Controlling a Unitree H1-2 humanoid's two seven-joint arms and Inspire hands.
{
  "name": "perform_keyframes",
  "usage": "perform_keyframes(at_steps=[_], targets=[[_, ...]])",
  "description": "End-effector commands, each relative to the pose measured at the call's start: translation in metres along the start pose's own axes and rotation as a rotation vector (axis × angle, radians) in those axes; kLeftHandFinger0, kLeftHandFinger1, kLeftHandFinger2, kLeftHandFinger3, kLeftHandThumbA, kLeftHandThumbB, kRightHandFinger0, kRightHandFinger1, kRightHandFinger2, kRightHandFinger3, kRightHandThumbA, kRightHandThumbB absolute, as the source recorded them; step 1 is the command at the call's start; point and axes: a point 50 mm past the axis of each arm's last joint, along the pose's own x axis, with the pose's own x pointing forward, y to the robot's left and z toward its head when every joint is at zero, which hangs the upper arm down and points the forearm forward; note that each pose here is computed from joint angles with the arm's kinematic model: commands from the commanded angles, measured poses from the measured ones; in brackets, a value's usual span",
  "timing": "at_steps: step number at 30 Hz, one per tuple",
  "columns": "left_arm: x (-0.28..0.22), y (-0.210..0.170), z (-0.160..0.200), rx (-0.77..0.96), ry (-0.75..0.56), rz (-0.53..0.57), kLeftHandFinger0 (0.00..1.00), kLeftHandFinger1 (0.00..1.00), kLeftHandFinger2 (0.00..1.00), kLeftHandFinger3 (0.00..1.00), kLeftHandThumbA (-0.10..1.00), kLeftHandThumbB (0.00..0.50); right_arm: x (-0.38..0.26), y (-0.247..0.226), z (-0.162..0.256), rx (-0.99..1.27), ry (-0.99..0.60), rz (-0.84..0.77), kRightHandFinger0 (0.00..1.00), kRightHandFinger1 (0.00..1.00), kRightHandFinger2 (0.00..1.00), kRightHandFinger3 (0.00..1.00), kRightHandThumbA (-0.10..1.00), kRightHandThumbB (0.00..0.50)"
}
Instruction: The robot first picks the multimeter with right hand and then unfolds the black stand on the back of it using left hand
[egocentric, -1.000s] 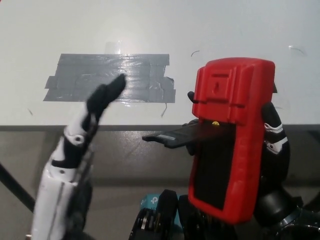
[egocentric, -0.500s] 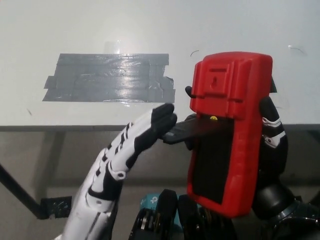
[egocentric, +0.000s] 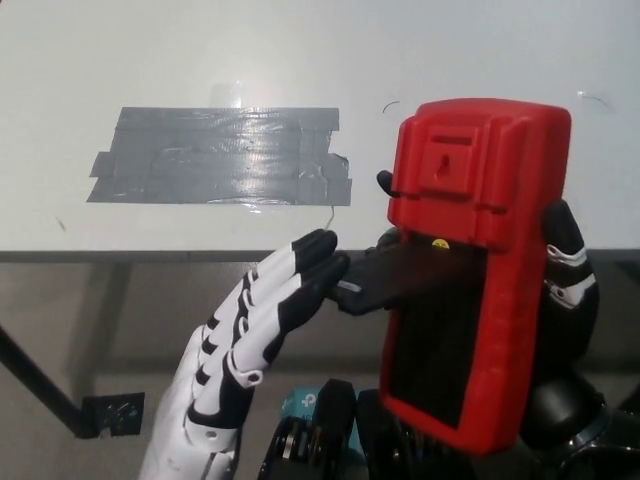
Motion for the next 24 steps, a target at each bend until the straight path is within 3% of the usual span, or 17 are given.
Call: perform_keyframes(at_steps=[1,5,8,10,14,20,22,24], targets=[[0.001,0.001,0.011,0.063,-0.063,-0.002,1.0,1.0,1.0,1.0,1.0,0.441,0.0,0.024,0.006,0.045,-0.057,0.136,0.0,0.33,0.71,0.69,0.12,0.14],[0.001,0.001,0.013,0.077,-0.057,0.001,1.0,1.0,1.0,1.0,0.99,0.429,-0.002,0.029,0.007,0.038,-0.068,0.159,0.0,0.3,0.68,0.61,0.11,0.147],[0.002,0.0,0.013,0.069,-0.058,0.012,1.0,1.0,1.0,1.0,1.0,0.407,-0.004,0.033,0.006,0.037,-0.074,0.162,0.0,0.24,0.62,0.42,0.1,0.161],[0.002,0.0,0.015,0.057,-0.054,0.011,1.0,1.0,1.0,1.0,1.0,0.423,-0.005,0.035,0.006,0.038,-0.074,0.16,0.0,0.24,0.61,0.38,0.1,0.171],[0.002,0.001,0.016,0.012,-0.051,0.005,1.0,1.0,1.0,1.0,1.0,0.435,-0.004,0.038,0.008,0.036,-0.072,0.154,0.0,0.2,0.55,0.22,0.1,0.198],[0.0,0.003,0.019,-0.001,-0.058,-0.01,1.0,1.0,1.0,1.0,1.0,0.474,-0.003,0.037,0.007,0.055,-0.081,0.159,0.0,0.3,0.66,0.24,0.08,0.163],[0.0,0.001,0.019,-0.03,-0.072,-0.003,1.0,1.0,1.0,1.0,1.0,0.478,-0.003,0.037,0.008,0.088,-0.101,0.138,0.0,0.26,0.59,0.23,0.01,0.179],[0.0,-0.001,0.019,-0.1,-0.094,0.0,1.0,0.99,0.97,1.0,1.0,0.472,-0.003,0.038,0.01,0.065,-0.109,0.118,0.0,0.13,0.42,0.15,0.09,0.175]])
